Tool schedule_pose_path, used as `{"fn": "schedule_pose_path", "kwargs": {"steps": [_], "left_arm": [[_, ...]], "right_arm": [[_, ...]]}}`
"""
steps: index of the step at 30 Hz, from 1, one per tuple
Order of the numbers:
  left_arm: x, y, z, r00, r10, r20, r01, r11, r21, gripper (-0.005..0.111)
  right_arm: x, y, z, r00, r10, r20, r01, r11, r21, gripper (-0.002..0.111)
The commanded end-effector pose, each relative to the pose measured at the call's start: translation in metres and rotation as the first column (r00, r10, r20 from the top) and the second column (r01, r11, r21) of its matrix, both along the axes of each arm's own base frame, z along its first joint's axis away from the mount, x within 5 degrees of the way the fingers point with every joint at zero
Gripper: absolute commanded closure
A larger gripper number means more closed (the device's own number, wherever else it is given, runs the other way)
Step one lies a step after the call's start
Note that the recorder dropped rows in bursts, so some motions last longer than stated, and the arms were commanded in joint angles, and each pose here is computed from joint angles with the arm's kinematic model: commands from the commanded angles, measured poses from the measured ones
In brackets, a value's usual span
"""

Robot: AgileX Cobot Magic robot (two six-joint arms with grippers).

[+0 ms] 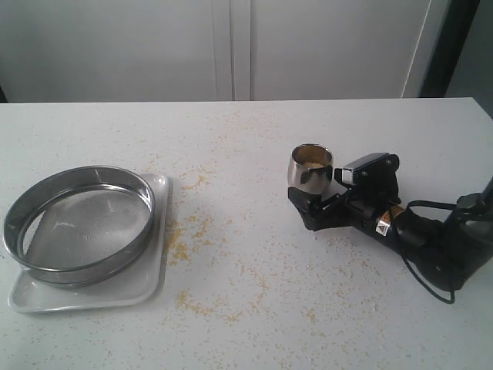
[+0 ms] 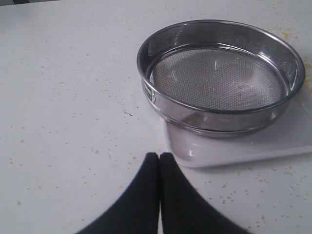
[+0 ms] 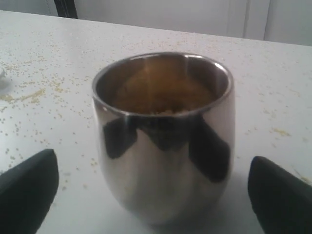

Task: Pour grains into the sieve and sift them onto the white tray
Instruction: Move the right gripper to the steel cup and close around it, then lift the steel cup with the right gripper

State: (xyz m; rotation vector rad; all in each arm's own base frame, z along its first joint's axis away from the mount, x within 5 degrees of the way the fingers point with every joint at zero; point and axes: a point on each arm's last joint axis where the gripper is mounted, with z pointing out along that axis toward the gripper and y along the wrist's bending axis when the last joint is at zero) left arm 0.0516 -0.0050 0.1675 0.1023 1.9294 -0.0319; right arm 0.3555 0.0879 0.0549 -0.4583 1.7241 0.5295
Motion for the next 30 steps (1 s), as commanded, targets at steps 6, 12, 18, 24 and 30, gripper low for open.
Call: {"fn": "schedule_pose_path", "kwargs": {"steps": [6,12,18,24,30], "left_arm": [[0.0,0.0,-0.001,1.0,0.005,0.0,-0.005,1.0,0.0,0.107],[0.0,0.0,-0.001,1.0,0.005,0.0,-0.005,1.0,0.0,0.107],[0.0,0.0,-0.001,1.0,0.005,0.0,-0.005,1.0,0.0,0.107],[0.0,0.0,-0.001,1.0,0.005,0.0,-0.005,1.0,0.0,0.107],[0.0,0.0,-0.001,1.0,0.005,0.0,-0.005,1.0,0.0,0.107]], "right_arm": [[0.022,0.013,0.012,0.995,0.032,0.094,-0.034,0.999,0.02,0.009],[0.033,0.015,0.007,0.995,0.026,0.096,-0.03,0.999,0.043,0.009],[0.04,0.016,-0.003,0.996,0.024,0.088,-0.029,0.998,0.052,0.009],[0.042,0.017,-0.003,0.996,0.027,0.085,-0.033,0.997,0.066,0.009],[0.042,0.017,-0.003,0.996,0.027,0.086,-0.033,0.997,0.064,0.01]]}}
